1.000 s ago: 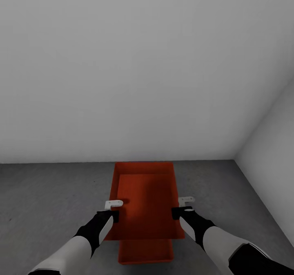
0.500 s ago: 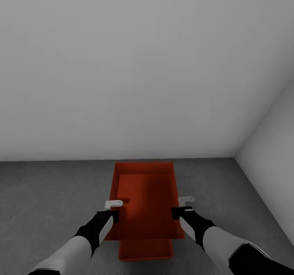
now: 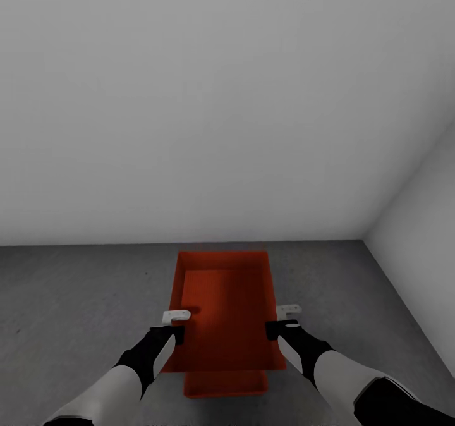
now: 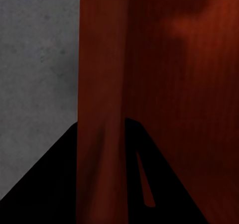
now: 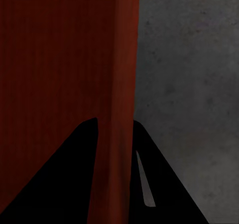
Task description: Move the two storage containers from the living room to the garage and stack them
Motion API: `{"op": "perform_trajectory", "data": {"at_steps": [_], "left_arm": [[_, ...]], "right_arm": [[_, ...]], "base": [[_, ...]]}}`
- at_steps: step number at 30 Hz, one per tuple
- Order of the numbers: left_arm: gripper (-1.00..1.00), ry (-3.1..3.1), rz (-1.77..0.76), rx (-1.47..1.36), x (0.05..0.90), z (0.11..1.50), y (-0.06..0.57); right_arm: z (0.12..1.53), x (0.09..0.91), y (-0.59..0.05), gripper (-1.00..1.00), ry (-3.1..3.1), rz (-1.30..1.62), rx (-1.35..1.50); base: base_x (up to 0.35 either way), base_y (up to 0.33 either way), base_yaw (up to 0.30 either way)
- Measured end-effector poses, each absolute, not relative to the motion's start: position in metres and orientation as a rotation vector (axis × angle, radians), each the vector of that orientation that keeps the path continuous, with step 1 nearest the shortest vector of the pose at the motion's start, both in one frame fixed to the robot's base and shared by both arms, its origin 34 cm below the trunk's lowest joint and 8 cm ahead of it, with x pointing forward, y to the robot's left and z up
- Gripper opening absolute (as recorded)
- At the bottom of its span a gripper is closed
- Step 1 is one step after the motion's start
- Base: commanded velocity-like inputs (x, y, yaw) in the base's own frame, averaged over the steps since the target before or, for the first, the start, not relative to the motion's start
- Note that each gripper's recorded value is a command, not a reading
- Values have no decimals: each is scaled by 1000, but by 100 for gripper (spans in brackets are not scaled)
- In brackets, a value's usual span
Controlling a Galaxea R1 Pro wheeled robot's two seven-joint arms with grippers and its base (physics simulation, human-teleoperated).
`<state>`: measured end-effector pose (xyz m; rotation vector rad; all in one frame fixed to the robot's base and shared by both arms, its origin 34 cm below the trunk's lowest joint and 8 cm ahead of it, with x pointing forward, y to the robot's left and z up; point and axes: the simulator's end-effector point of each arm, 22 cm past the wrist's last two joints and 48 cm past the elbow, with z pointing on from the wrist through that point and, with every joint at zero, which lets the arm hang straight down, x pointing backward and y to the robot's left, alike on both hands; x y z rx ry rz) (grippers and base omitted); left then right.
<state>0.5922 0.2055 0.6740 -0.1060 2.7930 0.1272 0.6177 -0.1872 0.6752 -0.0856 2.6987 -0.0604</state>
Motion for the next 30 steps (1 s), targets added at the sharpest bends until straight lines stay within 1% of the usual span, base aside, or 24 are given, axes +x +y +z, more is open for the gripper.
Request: {"op": "perform_trajectory", "data": {"at_steps": [30], "left_arm": [[-100,2839,131,-104,577,652,206]], "right_arm": [[653,603,-187,-100,2744,-59,-88]], "base": [[0,0,0]]}}
